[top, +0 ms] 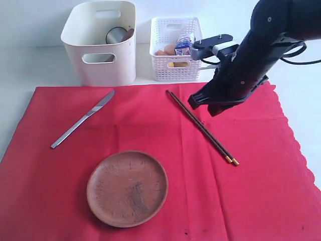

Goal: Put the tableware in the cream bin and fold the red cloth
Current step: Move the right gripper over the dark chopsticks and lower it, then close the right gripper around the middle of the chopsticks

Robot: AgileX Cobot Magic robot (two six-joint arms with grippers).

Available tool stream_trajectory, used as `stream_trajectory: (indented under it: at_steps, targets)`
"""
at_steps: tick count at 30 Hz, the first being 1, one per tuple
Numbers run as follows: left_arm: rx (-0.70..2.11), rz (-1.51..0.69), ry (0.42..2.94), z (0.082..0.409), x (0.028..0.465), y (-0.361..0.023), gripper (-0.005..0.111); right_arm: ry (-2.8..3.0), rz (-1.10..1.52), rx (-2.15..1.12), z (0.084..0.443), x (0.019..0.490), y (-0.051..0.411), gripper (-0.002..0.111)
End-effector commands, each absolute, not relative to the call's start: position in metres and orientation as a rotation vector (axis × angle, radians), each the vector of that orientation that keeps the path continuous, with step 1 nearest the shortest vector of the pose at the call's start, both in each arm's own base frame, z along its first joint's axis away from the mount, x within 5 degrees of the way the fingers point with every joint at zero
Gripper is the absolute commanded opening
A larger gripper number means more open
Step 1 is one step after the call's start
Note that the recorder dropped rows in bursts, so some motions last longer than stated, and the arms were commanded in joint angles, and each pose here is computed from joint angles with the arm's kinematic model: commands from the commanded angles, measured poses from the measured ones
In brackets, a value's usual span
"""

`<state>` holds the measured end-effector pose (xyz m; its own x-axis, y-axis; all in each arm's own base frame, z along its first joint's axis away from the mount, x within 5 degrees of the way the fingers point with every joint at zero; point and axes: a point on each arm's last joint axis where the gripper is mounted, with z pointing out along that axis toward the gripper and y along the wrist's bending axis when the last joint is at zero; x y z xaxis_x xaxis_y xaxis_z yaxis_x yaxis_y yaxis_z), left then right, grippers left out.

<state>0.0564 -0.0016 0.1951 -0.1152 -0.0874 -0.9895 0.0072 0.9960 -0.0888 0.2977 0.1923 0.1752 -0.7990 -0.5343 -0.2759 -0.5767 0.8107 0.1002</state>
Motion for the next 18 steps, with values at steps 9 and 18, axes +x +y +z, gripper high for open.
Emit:
stream_trajectory:
  at_steps: [9,18]
  targets:
    - [-0.067,-0.087,1.679,0.195,0.056,-0.002,0.003,2.828,0.234,-0.865,0.131,0.304,0.197,0.039]
    - [-0.067,-0.087,1.679,0.195,0.056,-0.002,0.003,2.847,0.227,-0.896,0.113,0.306,0.198,0.041]
